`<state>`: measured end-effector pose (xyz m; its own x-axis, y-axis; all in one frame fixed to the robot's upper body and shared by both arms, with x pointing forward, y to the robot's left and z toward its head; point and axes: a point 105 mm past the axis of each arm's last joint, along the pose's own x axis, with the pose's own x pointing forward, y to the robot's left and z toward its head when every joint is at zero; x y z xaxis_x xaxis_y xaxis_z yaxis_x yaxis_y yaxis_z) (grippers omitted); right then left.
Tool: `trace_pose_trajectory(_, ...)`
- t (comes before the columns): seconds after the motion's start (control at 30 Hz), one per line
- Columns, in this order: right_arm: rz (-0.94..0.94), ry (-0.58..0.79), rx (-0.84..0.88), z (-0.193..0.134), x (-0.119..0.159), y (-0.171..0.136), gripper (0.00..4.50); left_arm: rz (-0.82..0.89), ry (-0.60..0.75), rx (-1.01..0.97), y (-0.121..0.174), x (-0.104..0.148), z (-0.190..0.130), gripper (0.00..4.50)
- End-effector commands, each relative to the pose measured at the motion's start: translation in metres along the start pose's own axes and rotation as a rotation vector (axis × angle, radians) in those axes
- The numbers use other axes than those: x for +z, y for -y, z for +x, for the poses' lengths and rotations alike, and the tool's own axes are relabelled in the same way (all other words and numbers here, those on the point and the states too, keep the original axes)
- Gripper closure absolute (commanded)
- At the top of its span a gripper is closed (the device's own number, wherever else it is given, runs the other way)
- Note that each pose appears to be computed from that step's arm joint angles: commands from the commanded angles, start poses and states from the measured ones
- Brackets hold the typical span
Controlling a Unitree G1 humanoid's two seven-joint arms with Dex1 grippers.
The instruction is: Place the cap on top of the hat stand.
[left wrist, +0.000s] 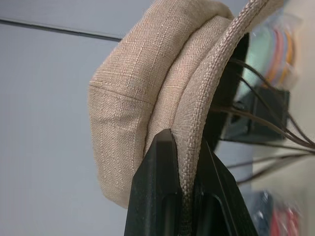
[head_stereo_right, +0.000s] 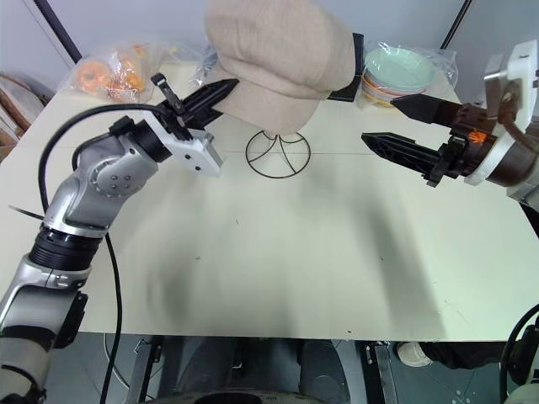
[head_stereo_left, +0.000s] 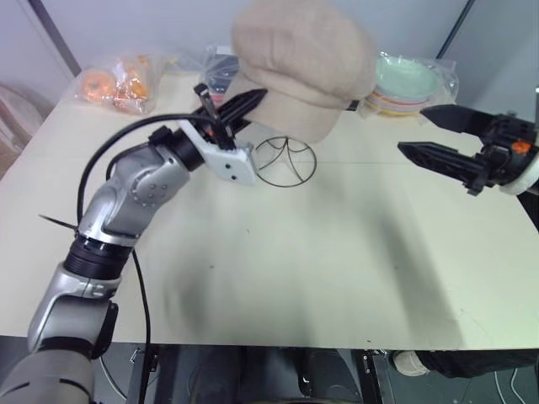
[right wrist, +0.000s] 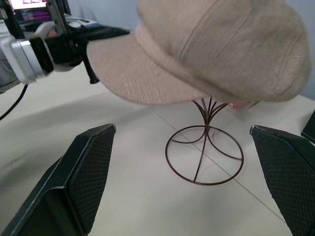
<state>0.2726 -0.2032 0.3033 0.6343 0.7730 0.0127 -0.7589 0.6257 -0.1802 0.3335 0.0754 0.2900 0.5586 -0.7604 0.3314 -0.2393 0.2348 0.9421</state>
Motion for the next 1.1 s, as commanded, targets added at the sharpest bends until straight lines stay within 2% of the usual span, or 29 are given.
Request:
trace_pose_trajectory(0.03,-0.061,-0.002,-0.014,0.0,0.004,0.002,0.0,0.003,0.015,0.039,-0.005,0.006,0.003,3.77)
trace_pose_trajectory(0.07,-0.071,-0.012,-0.016,0.001,0.003,0.002,0.0,-0.008,0.01,0.038,-0.003,0.006,0.003,3.48)
trace_pose_trajectory(0.3,-0.097,-0.022,-0.044,0.005,0.0,0.009,0.0,-0.028,-0.033,0.021,0.003,-0.002,-0.007,0.03)
trace_pose_trajectory(0.43,-0.18,-0.081,-0.092,0.01,-0.011,0.01,0.0,-0.109,-0.062,-0.005,0.005,-0.004,-0.024,0.03)
trace_pose_trajectory(0.57,-0.28,-0.152,-0.089,0.018,-0.029,-0.001,0.0,-0.277,-0.111,-0.027,-0.001,-0.01,-0.047,0.03)
trace_pose_trajectory(0.67,-0.37,-0.187,-0.087,0.028,-0.043,-0.013,0.0,-0.513,-0.159,-0.055,-0.006,-0.018,-0.066,0.03)
trace_pose_trajectory(0.73,-0.464,-0.196,-0.073,0.036,-0.052,-0.023,0.0,-0.774,-0.24,-0.086,-0.006,-0.031,-0.081,0.03)
trace_pose_trajectory(0.83,-0.611,-0.145,-0.076,0.051,-0.058,-0.035,0.0,-1.141,-0.288,-0.087,-0.02,-0.047,-0.098,0.03)
trace_pose_trajectory(0.9,-0.684,-0.095,-0.1,0.061,-0.059,-0.04,0.0,-1.331,-0.264,-0.187,-0.026,-0.04,-0.11,0.03)
trace_pose_trajectory(1.0,-0.842,-0.072,-0.159,0.078,-0.067,-0.039,0.0,-1.463,-0.202,-0.338,-0.035,-0.019,-0.13,0.03)
trace_pose_trajectory(1.1,-0.983,-0.045,-0.198,0.101,-0.076,-0.04,0.0,-1.527,-0.225,-0.294,-0.045,-0.025,-0.137,0.03)
